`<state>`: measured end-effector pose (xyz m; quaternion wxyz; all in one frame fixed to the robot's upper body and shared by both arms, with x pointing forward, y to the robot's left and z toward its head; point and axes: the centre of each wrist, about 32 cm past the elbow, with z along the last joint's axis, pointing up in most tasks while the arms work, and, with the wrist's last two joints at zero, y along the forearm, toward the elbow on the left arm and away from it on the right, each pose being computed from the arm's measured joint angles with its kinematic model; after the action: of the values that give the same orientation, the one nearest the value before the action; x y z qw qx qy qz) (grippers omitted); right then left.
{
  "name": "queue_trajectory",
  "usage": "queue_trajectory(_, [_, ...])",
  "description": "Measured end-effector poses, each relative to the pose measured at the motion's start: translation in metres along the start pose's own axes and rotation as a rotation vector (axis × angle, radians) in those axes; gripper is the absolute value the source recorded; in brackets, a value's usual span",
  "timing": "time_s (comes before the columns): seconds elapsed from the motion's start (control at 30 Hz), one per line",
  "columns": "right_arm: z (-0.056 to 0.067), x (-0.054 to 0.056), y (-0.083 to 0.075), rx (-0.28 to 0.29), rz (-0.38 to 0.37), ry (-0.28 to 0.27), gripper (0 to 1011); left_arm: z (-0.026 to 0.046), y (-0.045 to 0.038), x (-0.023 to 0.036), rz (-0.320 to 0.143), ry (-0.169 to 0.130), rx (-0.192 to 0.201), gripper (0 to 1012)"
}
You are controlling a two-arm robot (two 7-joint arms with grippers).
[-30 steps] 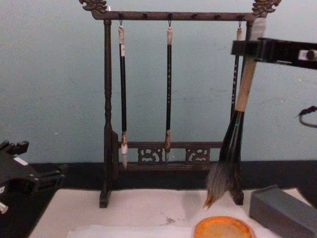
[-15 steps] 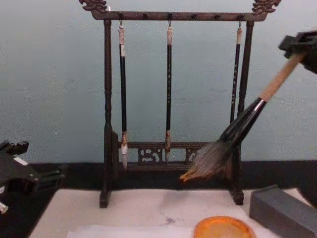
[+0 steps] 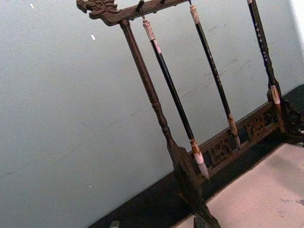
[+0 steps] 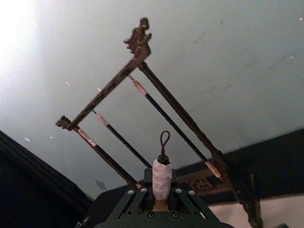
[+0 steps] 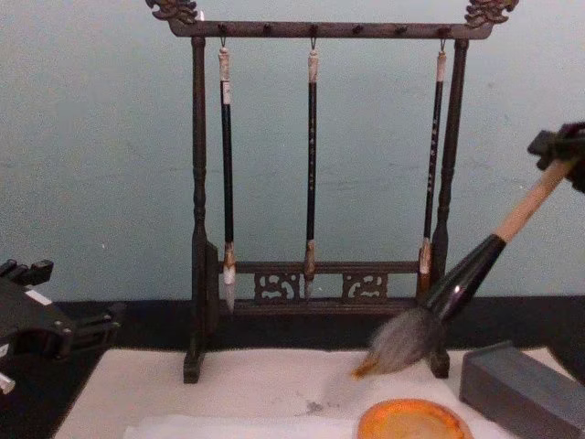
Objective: Pick up the brush from the inkstone, write on the paper, then place the brush back to its original position.
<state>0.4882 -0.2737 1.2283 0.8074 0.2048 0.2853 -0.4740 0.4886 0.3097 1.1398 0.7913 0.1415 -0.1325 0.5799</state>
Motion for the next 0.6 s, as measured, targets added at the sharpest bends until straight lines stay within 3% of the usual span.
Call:
queue_trajectory(0.17, [0.001, 0.006, 0.002, -0.022, -0.01, 0.012, 153, 0.0, 0.0, 0.0, 0.0, 0.0, 0.0, 1010])
queue_trajectory(0.43, [-0.001, 0.017, 0.004, -0.035, -0.031, 0.108, 153, 0.0, 0.0, 0.0, 0.0, 0.0, 0.0, 1010])
queue_trajectory(0.6, [0.0, 0.024, 0.003, -0.06, -0.062, 0.101, 153, 0.0, 0.0, 0.0, 0.0, 0.0, 0.0, 1010])
